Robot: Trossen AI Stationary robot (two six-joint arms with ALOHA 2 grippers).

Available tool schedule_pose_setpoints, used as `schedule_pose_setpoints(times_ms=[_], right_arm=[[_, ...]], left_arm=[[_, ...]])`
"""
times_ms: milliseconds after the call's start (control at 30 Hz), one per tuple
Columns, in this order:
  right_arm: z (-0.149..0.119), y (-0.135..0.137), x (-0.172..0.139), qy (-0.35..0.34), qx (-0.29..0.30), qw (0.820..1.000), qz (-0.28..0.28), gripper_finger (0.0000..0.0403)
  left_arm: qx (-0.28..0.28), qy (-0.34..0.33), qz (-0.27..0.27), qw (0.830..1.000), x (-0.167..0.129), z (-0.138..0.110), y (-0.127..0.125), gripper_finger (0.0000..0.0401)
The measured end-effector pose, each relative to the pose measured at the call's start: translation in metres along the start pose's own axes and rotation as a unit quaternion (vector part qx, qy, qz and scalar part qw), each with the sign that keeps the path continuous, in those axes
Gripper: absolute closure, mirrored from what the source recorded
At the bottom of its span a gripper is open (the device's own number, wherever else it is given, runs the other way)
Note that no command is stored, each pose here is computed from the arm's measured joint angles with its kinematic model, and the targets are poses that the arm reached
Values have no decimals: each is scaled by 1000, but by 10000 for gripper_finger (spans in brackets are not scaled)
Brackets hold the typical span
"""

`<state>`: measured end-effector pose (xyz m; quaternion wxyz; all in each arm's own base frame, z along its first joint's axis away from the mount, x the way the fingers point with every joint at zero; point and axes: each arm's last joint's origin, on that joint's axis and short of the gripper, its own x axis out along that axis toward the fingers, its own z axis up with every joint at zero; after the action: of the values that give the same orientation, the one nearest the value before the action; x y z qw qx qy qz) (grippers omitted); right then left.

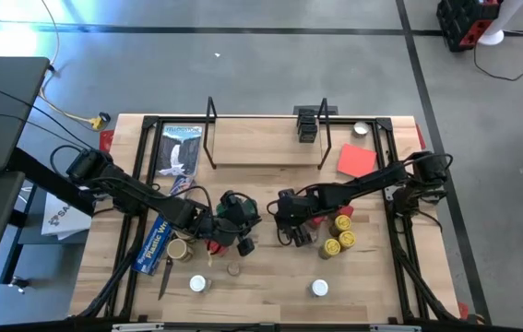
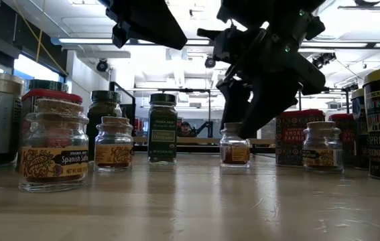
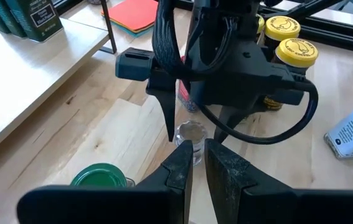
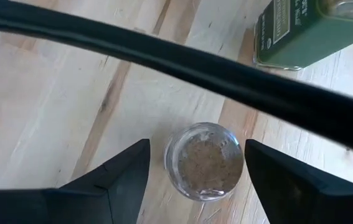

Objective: Shelf spices
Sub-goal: Put the transparent seasoning bottle on the shelf

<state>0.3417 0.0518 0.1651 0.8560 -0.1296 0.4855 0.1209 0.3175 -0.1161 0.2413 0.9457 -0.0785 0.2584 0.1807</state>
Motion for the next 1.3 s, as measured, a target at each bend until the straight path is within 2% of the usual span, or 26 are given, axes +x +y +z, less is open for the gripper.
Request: schedule_pose_setpoints(times_ms=[133,433,867,1100,1300], right_arm=[[0,0,0,-1,0,1000,-1,177],[1,-4,-1,-8,13,1000,-6,261],[-4,-45,-45,-41,61,996,-48,271],[-9,-56,-44,-40,79,996,-24,271],[-13,-51,-38,-37,74,997,-11,270]], left_arm=[[0,0,0,1000,0,0,0,364],[0,0,0,1000,0,0,0,364],[2,2,1,1000,0,-1,0,364],[3,2,0,1000,-1,-1,-1,364],[4,3,-1,1000,-1,-1,-1,364]])
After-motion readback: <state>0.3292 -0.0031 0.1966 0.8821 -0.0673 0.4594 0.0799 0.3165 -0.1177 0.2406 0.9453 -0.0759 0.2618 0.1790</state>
